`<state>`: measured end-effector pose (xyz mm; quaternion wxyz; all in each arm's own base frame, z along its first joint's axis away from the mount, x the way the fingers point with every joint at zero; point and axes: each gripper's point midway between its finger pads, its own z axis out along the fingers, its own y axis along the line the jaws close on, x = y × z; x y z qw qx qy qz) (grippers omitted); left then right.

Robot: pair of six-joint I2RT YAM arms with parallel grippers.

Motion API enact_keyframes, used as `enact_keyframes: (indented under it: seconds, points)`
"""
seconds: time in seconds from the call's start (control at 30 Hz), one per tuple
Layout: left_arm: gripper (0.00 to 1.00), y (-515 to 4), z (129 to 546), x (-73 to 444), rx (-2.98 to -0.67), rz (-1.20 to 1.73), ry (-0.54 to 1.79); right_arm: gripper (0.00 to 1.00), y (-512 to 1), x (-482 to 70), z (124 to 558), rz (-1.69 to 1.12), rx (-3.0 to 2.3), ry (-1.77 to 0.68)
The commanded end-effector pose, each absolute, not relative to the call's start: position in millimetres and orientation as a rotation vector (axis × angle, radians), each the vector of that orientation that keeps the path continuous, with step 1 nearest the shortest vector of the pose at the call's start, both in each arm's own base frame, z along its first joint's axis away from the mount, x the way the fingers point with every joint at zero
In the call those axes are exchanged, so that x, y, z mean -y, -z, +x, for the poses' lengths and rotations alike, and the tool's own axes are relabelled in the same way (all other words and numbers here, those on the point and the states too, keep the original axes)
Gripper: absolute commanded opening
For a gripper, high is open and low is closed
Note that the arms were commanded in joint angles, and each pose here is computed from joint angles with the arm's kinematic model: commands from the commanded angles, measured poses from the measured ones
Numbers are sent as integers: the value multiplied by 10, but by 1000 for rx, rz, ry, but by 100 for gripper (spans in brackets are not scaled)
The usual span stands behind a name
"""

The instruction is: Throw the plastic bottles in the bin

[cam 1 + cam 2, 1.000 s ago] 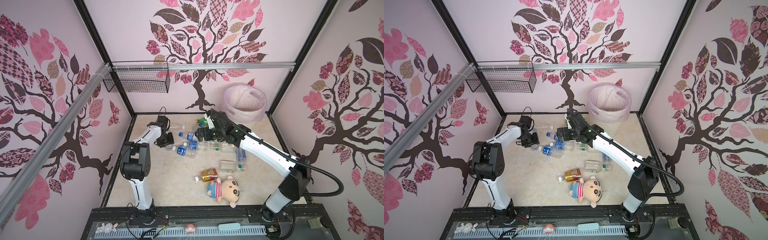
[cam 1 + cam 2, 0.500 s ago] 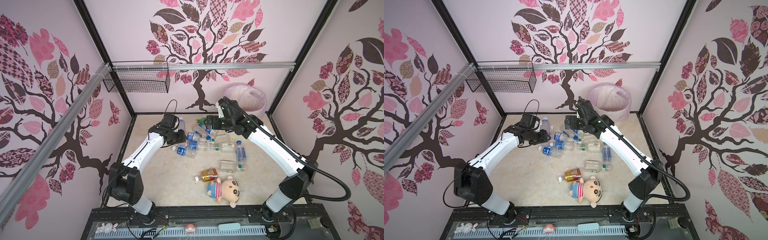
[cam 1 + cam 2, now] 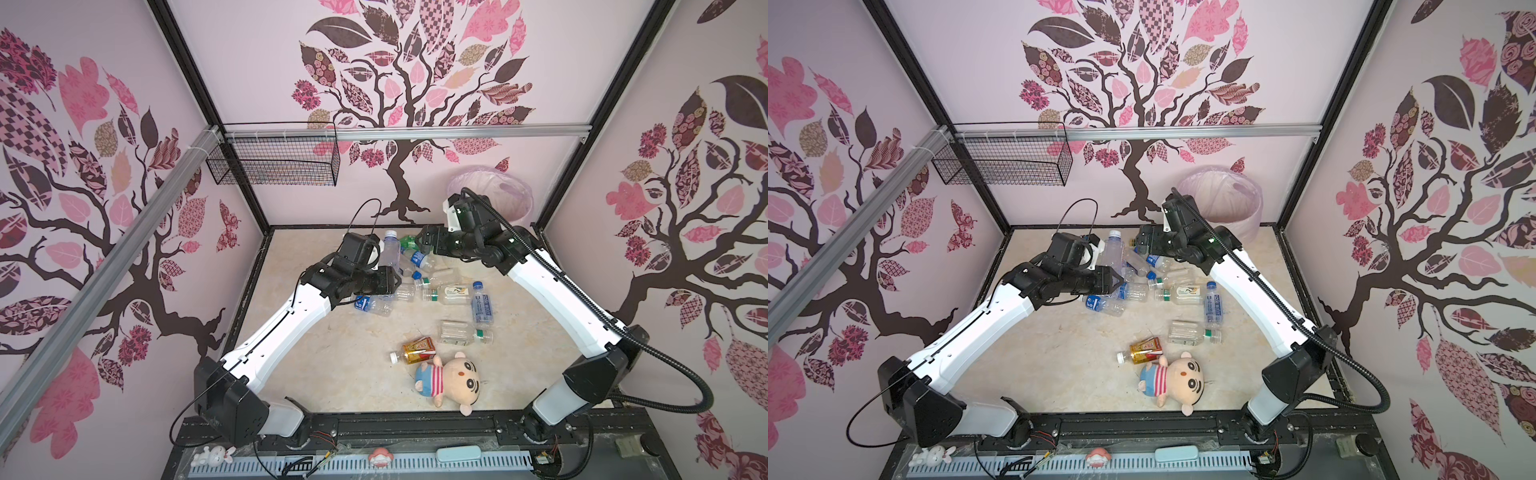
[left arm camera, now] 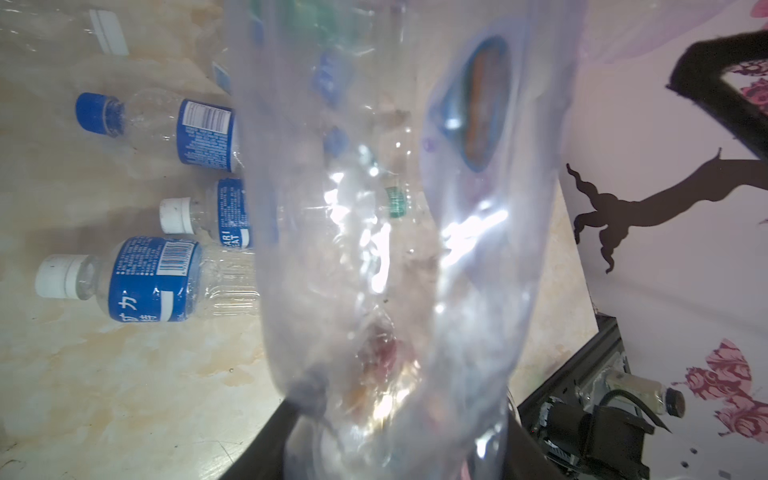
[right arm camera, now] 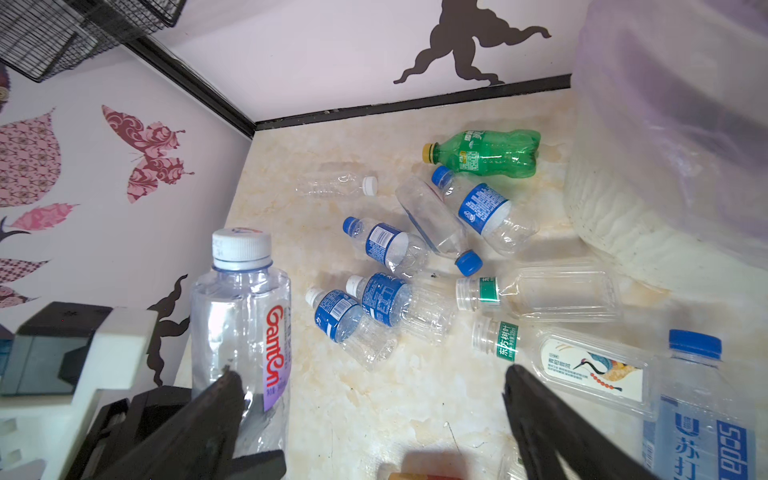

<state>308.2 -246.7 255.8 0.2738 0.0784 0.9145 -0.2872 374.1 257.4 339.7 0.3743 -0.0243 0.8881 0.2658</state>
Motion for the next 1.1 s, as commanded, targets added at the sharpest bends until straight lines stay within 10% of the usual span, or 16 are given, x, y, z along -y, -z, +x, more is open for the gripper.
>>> enact_keyframes:
  seconds: [0.0,0.73,1.07]
  points:
    - [53,-2758,3041,2583,-2408,235,825,100,-3690,-2604,3565,-83,-2196,-808]
    - [54,-3332,2994,3122,-2297,389,982,99,-3609,-2891,3556,-168,-2204,-963]
    - [54,-3427,2959,3130,-2283,402,993,77,-3507,-2930,3601,-158,-2228,-965]
